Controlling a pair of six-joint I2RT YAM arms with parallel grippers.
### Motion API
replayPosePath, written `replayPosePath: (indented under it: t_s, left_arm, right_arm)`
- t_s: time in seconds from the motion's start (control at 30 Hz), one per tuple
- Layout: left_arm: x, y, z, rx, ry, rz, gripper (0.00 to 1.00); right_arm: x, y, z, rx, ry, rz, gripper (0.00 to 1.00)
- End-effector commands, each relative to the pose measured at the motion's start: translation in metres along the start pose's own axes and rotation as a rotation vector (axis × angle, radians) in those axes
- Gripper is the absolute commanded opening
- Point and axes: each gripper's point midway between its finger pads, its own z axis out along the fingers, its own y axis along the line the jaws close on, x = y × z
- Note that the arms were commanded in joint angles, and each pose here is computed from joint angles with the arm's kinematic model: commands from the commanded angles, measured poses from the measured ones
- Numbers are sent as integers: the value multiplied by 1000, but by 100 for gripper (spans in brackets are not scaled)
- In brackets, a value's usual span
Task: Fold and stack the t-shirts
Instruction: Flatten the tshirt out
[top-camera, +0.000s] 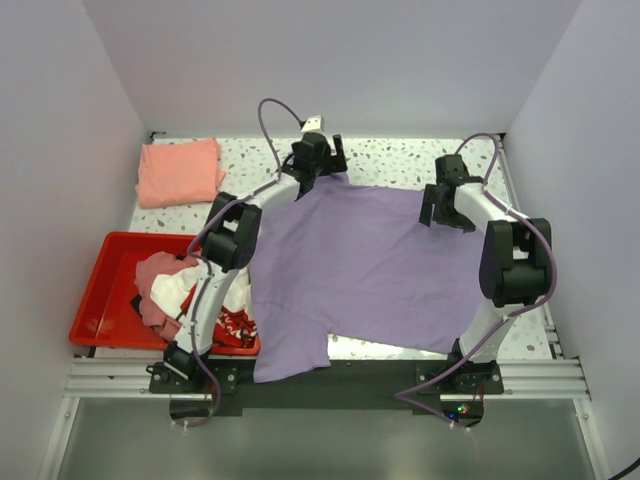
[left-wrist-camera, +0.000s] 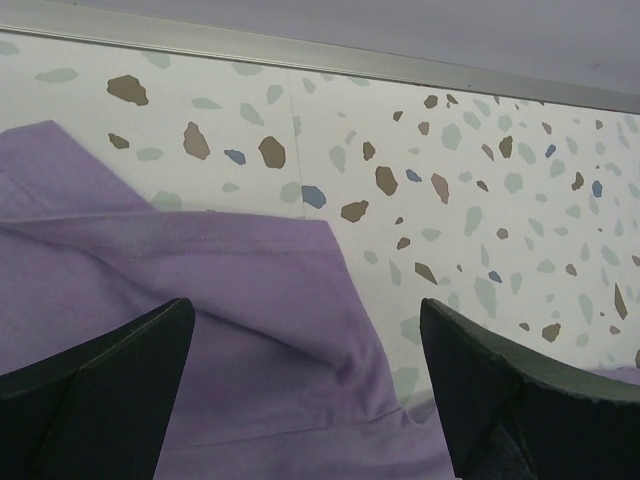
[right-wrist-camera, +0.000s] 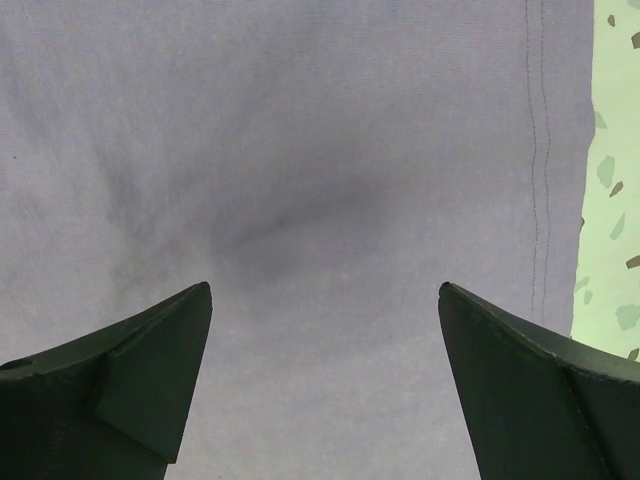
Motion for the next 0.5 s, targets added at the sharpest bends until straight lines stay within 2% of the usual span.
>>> replayPosePath:
  t_s: [0.0, 0.27, 0.47]
  left_arm:
    - [-7, 3, 9, -25, -18, -49, 100]
    - [0, 14, 8, -64, -23, -60, 100]
    - [0, 10, 28, -48, -48, -78, 100]
  right_arm:
    - [-15, -1, -12, -6, -55, 23, 99]
    - [-16, -2, -9, 3, -55, 21, 99]
    - [-14, -3, -9, 13, -51, 15, 99]
